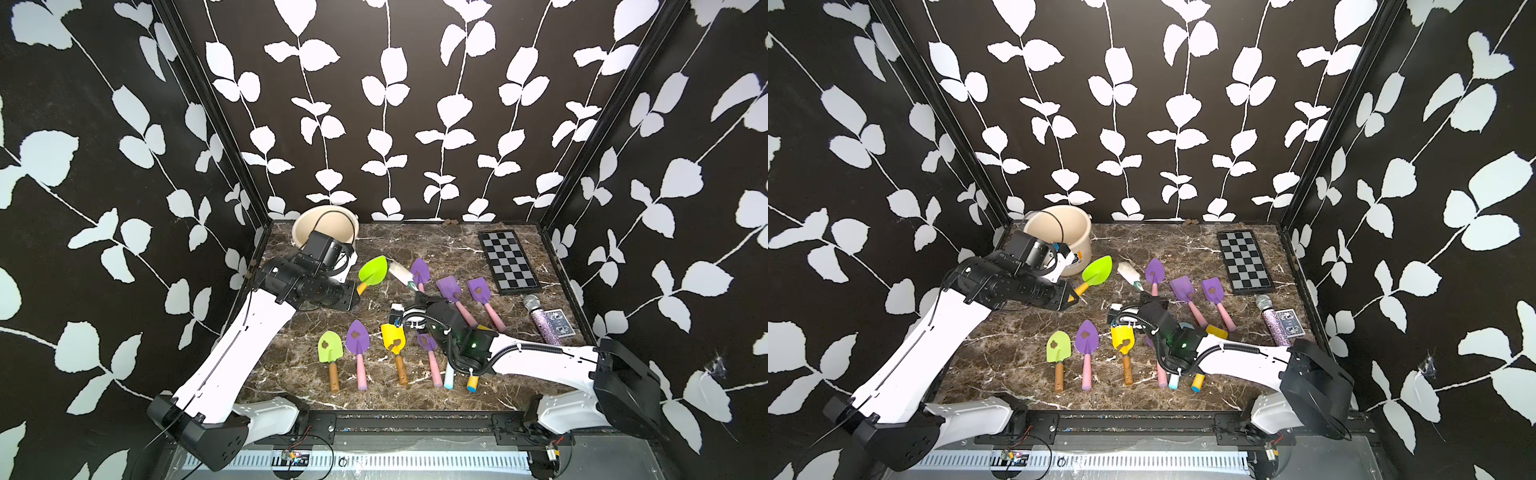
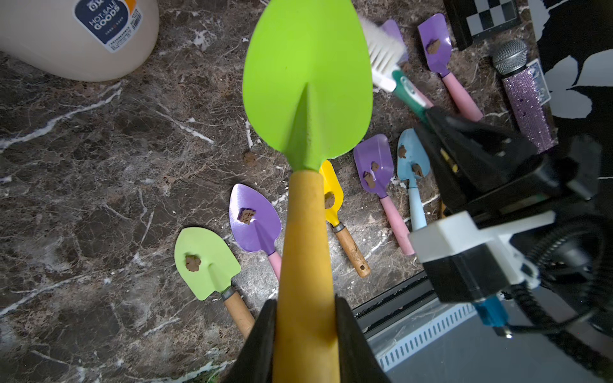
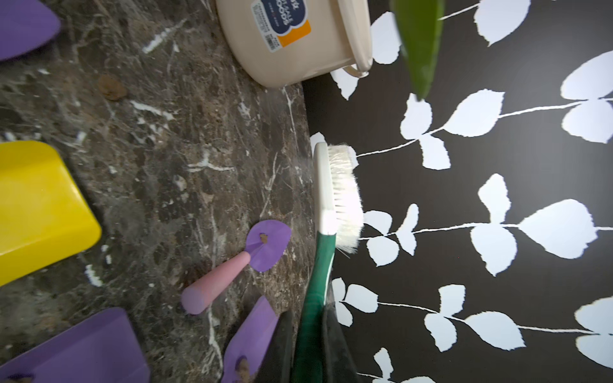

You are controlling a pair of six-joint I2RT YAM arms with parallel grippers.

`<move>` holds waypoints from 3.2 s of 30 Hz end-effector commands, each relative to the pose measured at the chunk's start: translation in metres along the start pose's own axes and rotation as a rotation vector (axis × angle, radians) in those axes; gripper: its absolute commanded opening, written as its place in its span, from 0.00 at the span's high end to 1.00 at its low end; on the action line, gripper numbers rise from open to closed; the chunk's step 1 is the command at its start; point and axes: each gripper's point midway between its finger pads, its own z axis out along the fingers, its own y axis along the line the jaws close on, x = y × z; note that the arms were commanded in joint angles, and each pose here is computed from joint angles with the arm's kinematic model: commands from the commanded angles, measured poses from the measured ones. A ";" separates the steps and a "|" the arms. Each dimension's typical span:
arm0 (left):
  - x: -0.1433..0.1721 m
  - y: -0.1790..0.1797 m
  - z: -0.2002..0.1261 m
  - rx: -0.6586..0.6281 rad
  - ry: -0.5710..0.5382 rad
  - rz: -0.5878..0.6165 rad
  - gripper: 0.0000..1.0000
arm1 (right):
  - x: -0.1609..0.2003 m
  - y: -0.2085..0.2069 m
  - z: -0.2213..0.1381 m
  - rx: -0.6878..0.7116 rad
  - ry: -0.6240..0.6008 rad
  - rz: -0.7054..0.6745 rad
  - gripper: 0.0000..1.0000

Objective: Brush the soil off the hand trowel and place it into the bucket
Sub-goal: Brush off the soil from the hand trowel, then place the hand trowel in the bucket.

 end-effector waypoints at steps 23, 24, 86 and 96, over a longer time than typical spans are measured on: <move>0.009 -0.001 0.011 0.034 0.029 0.015 1.00 | -0.052 -0.076 -0.020 0.207 -0.127 -0.073 1.00; 0.009 -0.001 0.010 0.034 0.028 0.016 1.00 | -0.047 -0.079 -0.019 0.213 -0.117 -0.056 1.00; -0.070 -0.009 0.016 0.081 -0.314 -0.021 1.00 | 0.070 -0.110 -0.016 -0.174 -0.128 1.907 1.00; -0.163 0.035 0.002 0.039 -0.393 -0.460 1.00 | 0.084 -0.082 -0.014 -0.178 -0.040 1.954 1.00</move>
